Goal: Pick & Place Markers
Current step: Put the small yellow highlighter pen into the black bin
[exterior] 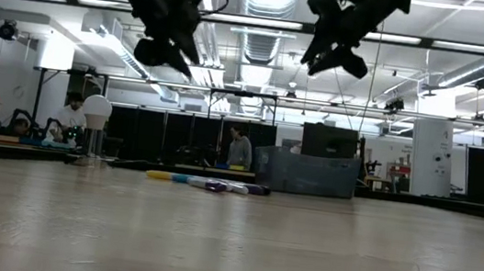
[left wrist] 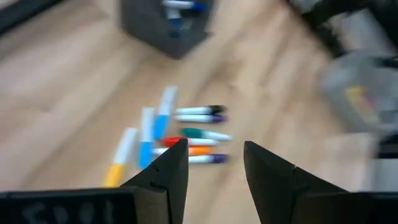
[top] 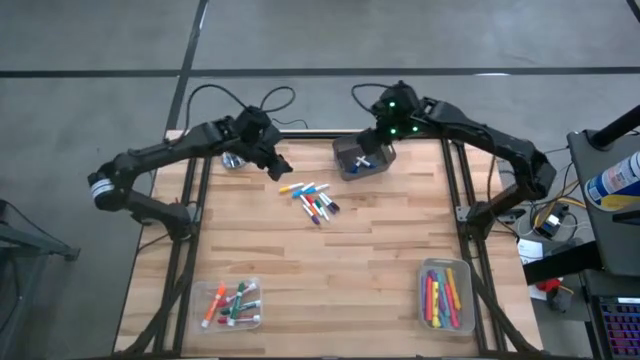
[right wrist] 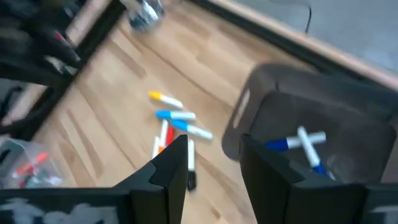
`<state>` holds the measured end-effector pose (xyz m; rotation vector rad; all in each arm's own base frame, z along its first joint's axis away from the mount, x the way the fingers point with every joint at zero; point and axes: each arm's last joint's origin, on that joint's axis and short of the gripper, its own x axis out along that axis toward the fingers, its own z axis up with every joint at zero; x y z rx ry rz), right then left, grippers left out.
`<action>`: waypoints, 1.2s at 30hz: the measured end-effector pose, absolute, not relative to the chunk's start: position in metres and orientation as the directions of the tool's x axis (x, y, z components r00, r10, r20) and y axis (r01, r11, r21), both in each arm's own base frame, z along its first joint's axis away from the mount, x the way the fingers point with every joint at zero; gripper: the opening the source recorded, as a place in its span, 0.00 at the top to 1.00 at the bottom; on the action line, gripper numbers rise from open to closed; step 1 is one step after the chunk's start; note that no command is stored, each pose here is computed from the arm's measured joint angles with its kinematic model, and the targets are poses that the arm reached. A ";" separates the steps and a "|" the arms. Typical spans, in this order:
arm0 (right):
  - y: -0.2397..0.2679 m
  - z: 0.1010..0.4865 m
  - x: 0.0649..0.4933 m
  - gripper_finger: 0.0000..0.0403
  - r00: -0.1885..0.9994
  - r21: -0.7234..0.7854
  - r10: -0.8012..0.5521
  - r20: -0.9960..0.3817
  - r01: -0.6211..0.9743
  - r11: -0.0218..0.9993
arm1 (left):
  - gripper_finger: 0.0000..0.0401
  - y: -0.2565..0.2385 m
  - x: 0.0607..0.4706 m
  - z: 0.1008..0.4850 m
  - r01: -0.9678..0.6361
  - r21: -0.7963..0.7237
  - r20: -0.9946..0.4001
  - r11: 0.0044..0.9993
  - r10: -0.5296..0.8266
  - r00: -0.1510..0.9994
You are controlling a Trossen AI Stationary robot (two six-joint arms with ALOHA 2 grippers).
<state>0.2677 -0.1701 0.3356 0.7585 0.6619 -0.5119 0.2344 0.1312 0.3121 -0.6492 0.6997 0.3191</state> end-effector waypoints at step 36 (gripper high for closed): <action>-0.155 0.379 0.250 0.77 0.801 0.484 -0.273 -0.532 0.552 0.678 | 0.64 0.166 0.294 0.167 -0.511 -0.136 -0.959 0.849 0.018 0.284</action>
